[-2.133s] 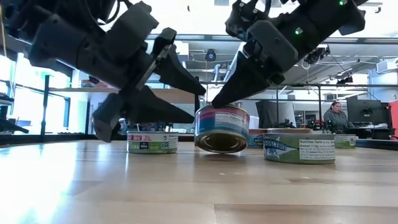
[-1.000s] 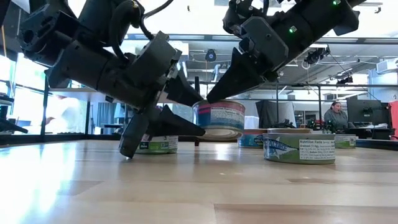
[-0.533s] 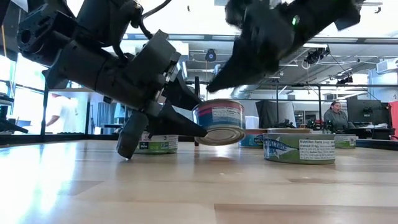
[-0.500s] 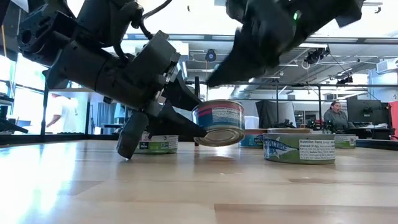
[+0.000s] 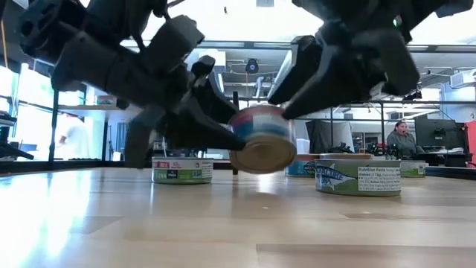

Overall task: Stack canned seafood by type on shelf
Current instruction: Put the blue tuna can on the shelf aligned with the other blue tuna can

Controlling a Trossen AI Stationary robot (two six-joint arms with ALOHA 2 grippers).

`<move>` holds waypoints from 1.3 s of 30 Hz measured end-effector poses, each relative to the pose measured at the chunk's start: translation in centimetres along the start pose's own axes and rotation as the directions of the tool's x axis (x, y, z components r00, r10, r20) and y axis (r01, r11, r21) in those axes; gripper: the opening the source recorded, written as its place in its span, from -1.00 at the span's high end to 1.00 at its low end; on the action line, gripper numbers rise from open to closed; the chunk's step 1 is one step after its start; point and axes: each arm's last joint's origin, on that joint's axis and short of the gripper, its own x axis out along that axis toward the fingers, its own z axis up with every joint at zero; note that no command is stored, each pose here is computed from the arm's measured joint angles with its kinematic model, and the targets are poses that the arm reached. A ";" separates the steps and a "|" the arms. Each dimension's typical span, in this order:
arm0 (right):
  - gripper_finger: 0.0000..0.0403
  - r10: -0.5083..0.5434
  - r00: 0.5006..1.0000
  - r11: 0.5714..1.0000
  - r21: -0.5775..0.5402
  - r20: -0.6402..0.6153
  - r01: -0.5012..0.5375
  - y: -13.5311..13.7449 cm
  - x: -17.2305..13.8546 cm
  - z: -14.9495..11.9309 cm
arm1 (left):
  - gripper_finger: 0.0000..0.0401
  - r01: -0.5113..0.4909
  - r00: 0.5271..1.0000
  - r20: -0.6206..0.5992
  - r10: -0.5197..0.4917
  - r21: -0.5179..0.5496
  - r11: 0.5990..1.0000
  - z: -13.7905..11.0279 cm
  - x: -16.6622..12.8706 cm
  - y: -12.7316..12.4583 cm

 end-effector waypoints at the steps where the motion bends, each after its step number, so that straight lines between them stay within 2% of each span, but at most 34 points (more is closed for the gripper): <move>1: -0.31 -0.010 1.000 0.999 -0.035 -0.011 0.010 0.3 0.3 -0.2 | 0.21 0.002 1.000 0.006 -0.001 -0.020 1.000 0.1 -0.1 0.2; 6: -0.32 -0.073 0.997 0.987 -0.147 -0.028 0.068 1.2 1.9 -0.8 | 0.21 0.027 1.000 0.011 -0.026 -0.101 0.995 0.3 -0.4 0.9; 8: -0.31 -0.135 0.991 0.981 -0.141 -0.023 0.131 1.3 2.3 -0.9 | 0.21 0.022 1.000 0.015 -0.021 -0.134 0.991 0.4 -0.5 1.2; 10: -0.26 -0.154 0.988 0.981 -0.115 0.008 0.154 1.3 2.4 -0.6 | 0.21 0.017 1.000 0.021 -0.014 -0.153 0.988 0.5 -0.4 1.4; 12: -0.17 -0.165 0.986 0.982 -0.091 0.029 0.167 1.2 2.4 -0.3 | 0.21 0.015 1.000 0.026 -0.011 -0.167 0.986 0.5 -0.4 1.4; 16: 0.16 -0.173 0.984 0.985 -0.017 0.034 0.174 1.2 2.4 -0.2 | 0.11 0.023 0.999 0.044 -0.016 -0.169 0.985 0.7 -0.5 1.3; 20: 0.15 -0.185 0.982 0.982 0.046 0.036 0.184 1.4 2.3 -0.2 | -0.04 0.012 0.998 0.055 -0.005 -0.129 0.992 1.0 -0.6 1.2; 25: 0.15 -0.208 0.976 0.978 0.050 0.065 0.205 2.3 1.7 0.1 | -0.19 0.006 0.998 0.057 -0.004 -0.052 0.999 1.3 -0.8 0.9; 33: 0.15 -0.290 0.947 0.957 0.071 0.135 0.283 4.0 0.2 1.1 | -0.21 -0.033 0.999 0.033 0.034 -0.048 0.998 1.2 -0.8 1.1; 39: 0.15 -0.285 0.944 0.958 0.085 0.169 0.274 4.2 0.0 1.5 | -0.19 -0.035 0.997 0.074 0.038 -0.040 0.999 1.9 -1.1 0.7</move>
